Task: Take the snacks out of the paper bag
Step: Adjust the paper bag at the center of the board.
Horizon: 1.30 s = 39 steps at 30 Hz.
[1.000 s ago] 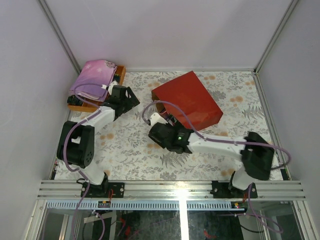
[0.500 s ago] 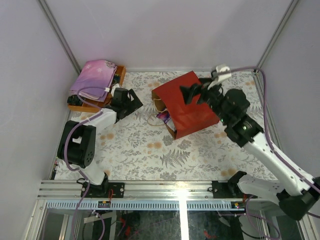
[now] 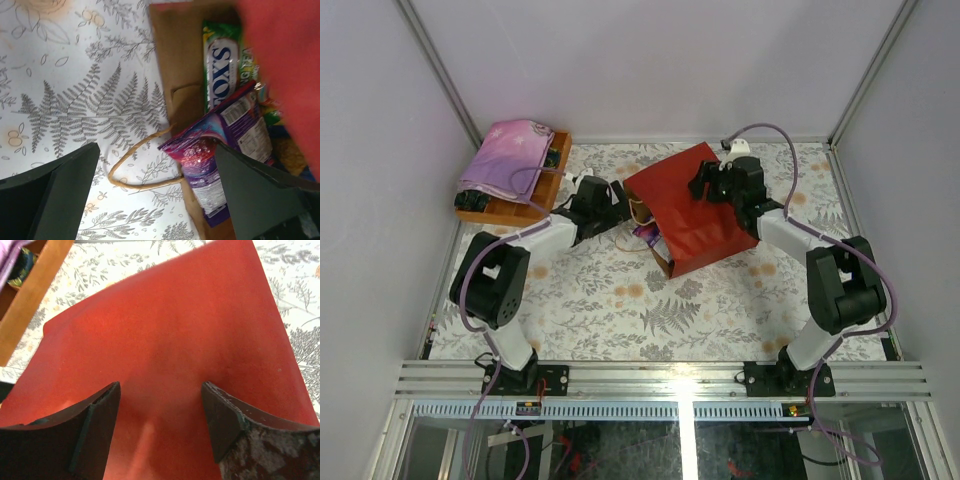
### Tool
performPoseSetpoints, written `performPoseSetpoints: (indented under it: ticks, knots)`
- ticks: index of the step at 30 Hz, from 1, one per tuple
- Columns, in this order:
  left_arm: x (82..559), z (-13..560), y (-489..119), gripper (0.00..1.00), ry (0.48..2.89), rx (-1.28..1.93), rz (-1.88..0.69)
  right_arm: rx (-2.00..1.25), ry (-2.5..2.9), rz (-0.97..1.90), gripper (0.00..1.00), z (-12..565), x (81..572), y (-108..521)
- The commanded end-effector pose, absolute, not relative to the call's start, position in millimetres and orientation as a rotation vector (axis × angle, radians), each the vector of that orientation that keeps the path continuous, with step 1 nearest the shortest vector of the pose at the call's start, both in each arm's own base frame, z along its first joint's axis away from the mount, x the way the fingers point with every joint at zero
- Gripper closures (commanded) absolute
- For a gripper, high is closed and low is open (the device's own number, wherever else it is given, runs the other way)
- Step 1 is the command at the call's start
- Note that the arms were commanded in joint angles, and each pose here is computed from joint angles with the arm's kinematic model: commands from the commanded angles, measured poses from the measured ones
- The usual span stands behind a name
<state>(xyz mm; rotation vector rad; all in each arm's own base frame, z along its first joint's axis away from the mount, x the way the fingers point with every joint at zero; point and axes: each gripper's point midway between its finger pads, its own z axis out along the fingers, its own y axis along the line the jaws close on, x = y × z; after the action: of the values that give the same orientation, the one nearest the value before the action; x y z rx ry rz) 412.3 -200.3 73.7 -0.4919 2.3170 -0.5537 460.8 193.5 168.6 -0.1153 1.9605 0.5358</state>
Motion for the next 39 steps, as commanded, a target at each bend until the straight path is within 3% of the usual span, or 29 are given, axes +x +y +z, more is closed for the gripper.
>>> performPoseSetpoints:
  ticks: [1,10,15,18,23,30,39]
  knots:
    - [434.8,88.9,-206.2,0.00,2.260,-0.472,-0.572,-0.115,1.883,0.583,0.29,169.7,459.8,199.0]
    - [449.7,79.9,-224.4,0.00,2.291,-0.463,-0.627,-0.167,2.015,0.436,0.38,132.9,467.0,186.2]
    - [452.3,91.9,-222.4,0.00,2.273,-0.454,-0.613,-0.159,1.912,0.380,0.11,185.6,462.6,167.9]
    - [456.1,97.7,-218.0,0.00,2.259,-0.444,-0.579,-0.048,1.871,0.450,0.10,209.9,467.3,132.8]
    - [464.8,94.9,-215.3,0.00,2.270,-0.446,-0.564,0.039,1.902,0.573,0.16,197.3,477.3,93.3]
    - [460.4,90.8,-199.6,0.00,2.272,-0.477,-0.540,-0.015,1.998,0.844,0.27,169.0,474.9,116.3]
    - [438.9,75.2,-164.4,0.00,2.284,-0.551,-0.504,0.007,2.057,0.902,0.42,139.2,471.6,121.7]
